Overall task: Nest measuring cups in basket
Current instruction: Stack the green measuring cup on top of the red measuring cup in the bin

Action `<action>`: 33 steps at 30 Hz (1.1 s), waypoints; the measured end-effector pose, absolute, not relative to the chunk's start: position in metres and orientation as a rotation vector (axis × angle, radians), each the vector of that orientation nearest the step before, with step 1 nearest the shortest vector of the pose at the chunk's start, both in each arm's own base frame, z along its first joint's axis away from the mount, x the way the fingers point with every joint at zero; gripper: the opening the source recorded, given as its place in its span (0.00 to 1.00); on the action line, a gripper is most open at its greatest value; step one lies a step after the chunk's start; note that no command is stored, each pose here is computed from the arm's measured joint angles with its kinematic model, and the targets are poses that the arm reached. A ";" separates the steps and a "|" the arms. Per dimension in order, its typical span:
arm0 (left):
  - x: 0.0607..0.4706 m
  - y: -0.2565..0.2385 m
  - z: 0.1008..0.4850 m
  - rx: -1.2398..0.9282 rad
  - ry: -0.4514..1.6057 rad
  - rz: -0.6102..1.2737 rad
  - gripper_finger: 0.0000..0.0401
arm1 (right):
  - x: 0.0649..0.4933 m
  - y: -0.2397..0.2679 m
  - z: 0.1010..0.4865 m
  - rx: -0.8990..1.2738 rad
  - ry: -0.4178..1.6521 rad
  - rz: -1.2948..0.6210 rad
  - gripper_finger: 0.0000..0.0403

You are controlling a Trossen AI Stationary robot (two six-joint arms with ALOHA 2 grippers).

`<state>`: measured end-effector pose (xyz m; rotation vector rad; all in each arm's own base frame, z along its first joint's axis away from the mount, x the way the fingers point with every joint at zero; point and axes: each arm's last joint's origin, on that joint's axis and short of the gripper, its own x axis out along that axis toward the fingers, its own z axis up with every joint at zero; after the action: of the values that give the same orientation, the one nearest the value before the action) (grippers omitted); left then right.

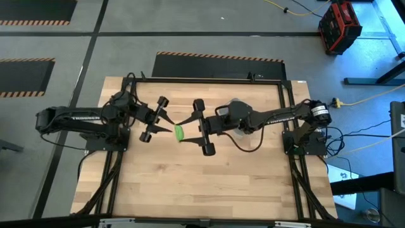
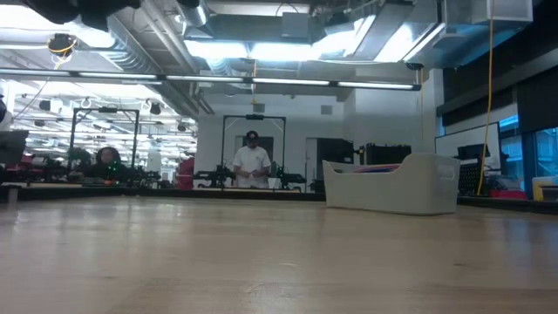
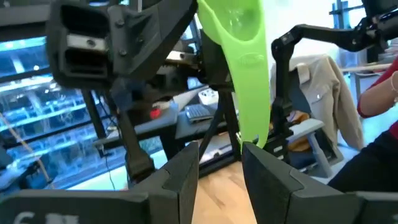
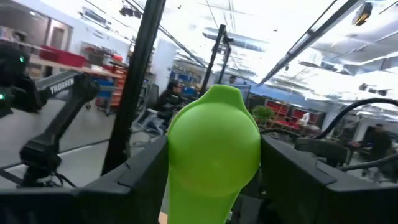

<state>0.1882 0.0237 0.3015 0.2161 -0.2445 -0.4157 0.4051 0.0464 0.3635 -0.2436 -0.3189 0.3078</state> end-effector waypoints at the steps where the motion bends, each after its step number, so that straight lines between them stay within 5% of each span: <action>1: 0.191 0.023 0.301 0.217 -0.252 -0.421 0.29 | 0.405 0.046 0.364 -0.234 -0.321 0.320 0.58; 33: 0.235 -0.004 0.306 0.224 -0.315 -0.628 0.29 | 0.405 0.047 0.364 -0.240 -0.324 0.343 0.59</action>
<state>0.2354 -0.0039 0.3058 0.2237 -0.3152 -0.6283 0.4047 0.0468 0.3637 -0.2398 -0.3240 0.3433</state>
